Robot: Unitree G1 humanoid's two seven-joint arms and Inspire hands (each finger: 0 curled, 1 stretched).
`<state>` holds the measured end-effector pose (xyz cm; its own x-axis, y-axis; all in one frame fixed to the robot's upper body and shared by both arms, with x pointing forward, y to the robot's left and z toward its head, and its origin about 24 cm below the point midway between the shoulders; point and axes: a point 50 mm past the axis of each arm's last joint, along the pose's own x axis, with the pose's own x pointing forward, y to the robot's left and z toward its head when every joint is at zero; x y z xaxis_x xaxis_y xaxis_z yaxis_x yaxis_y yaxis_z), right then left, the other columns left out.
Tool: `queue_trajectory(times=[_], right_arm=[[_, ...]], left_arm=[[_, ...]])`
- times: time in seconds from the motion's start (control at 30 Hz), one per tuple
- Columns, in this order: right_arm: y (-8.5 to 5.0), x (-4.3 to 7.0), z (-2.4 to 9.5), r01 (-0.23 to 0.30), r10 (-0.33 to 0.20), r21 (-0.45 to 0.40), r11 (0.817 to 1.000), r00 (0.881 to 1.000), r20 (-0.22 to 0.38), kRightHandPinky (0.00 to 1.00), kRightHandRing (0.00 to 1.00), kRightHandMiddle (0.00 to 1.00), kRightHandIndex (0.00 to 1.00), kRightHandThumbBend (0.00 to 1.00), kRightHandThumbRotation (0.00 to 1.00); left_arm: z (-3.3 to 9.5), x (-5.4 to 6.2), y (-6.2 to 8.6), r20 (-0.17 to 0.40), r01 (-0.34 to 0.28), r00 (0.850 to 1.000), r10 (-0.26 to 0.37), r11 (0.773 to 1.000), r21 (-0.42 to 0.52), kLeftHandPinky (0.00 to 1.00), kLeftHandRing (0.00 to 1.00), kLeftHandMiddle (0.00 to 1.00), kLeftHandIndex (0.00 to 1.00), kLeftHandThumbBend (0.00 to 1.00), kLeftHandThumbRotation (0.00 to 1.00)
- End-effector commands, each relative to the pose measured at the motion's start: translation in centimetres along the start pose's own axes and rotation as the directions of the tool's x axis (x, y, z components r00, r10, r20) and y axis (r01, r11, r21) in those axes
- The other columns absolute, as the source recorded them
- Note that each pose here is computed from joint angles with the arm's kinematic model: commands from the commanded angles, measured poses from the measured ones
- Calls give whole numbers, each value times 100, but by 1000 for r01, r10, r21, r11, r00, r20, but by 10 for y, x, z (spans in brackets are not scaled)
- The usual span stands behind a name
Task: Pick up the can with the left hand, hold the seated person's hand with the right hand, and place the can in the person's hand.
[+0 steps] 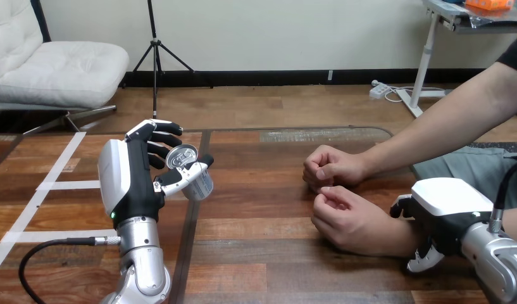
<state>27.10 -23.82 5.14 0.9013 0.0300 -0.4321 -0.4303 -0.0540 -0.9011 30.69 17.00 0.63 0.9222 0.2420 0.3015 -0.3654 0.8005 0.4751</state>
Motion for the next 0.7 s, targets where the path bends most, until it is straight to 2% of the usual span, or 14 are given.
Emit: queue_trajectory(times=[0.0,0.67], right_arm=[[-9,6,0,16,-16,-42,999,1000,-7,74,79,81,79,79,3],[-4,11,-1,-22,19,-71,997,999,-34,77,82,84,81,80,9]], left_arm=[[23,23,8,107,-53,993,58,998,-44,39,44,51,54,69,0],[24,24,9,113,-48,992,54,997,-55,39,44,51,54,69,0]])
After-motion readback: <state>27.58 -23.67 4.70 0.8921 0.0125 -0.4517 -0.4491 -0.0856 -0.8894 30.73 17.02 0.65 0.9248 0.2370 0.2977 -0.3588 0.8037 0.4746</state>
